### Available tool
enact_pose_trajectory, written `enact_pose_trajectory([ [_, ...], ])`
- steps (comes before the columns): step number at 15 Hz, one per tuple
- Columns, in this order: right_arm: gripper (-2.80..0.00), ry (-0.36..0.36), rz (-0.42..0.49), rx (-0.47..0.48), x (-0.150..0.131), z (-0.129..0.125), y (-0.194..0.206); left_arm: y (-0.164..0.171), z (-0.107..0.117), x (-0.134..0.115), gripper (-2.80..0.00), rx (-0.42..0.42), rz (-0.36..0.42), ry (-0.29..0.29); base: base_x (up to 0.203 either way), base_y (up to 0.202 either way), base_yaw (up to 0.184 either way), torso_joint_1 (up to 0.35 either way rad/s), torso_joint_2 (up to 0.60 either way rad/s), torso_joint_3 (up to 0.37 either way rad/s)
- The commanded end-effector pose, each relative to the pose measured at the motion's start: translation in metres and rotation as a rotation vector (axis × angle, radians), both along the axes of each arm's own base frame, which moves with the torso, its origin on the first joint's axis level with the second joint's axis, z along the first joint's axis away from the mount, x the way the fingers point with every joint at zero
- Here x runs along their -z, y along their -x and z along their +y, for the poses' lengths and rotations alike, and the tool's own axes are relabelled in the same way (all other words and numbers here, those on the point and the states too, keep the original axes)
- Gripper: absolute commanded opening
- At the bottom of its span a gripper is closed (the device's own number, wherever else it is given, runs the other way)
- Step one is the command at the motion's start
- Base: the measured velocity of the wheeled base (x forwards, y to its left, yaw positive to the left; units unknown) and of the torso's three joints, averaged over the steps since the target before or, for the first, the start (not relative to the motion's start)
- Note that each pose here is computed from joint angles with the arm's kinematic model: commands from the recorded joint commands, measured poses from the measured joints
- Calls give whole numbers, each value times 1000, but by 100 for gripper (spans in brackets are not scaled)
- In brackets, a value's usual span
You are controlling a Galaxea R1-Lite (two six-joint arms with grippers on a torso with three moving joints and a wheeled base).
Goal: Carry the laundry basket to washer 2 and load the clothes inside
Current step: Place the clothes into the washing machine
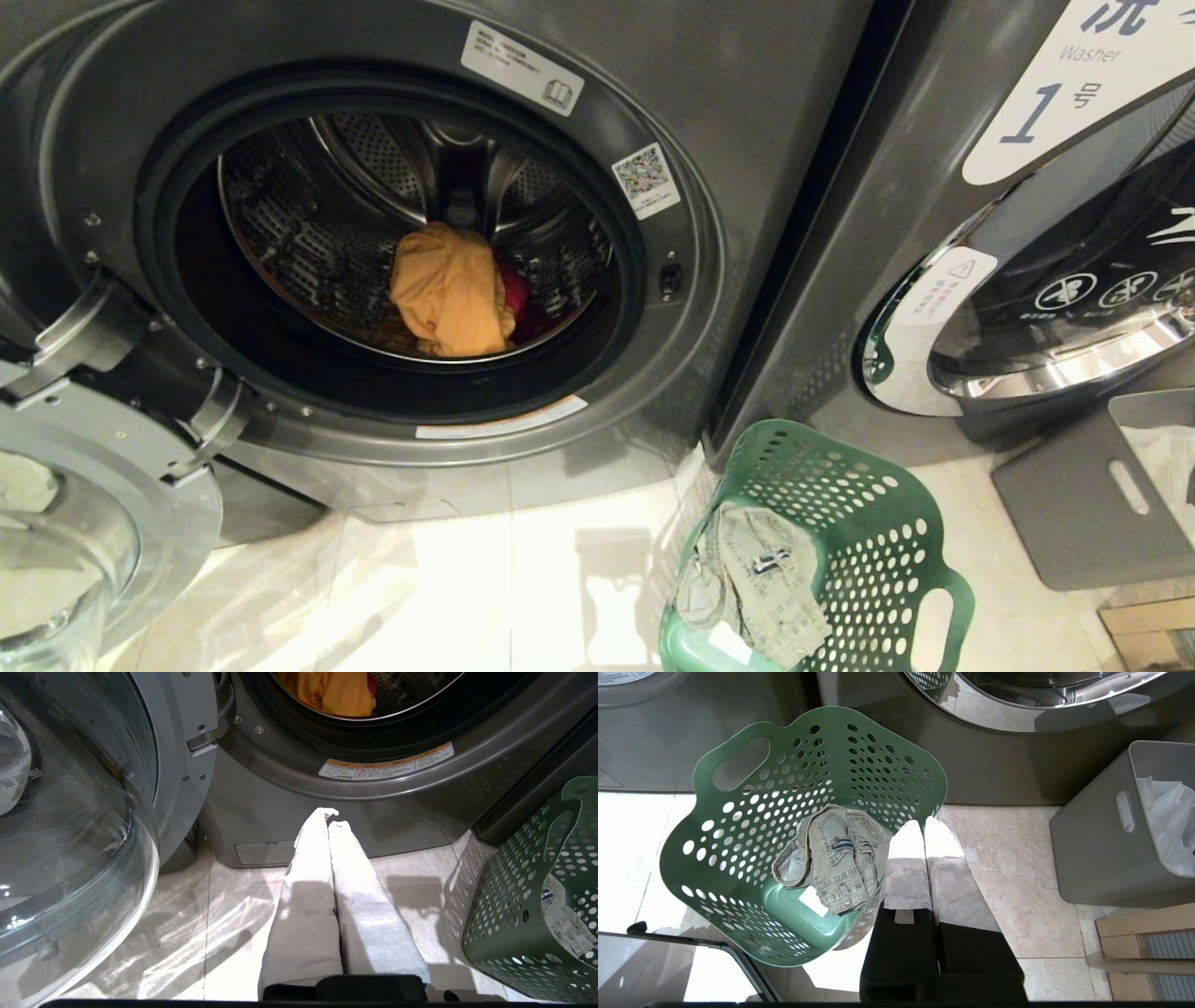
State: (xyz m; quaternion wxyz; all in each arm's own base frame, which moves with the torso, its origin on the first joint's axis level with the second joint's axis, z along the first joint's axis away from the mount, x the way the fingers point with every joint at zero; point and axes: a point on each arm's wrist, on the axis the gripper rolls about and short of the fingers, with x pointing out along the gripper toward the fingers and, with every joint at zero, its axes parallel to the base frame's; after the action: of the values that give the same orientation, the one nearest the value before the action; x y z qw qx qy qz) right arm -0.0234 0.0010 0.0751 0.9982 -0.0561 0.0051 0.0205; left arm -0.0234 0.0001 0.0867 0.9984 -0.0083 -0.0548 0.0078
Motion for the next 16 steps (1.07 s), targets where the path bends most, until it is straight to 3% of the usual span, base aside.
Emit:
enact_pose_trajectory([
  [1,-280,1,0,-1,0,0,0,-3,0,11,-280,-1,41,1,0,0,0,0,0,0],
  [16,-280,1,0,-1,0,0,0,-3,0,11,-280,0,39,1,0,0,0,0,0,0],
])
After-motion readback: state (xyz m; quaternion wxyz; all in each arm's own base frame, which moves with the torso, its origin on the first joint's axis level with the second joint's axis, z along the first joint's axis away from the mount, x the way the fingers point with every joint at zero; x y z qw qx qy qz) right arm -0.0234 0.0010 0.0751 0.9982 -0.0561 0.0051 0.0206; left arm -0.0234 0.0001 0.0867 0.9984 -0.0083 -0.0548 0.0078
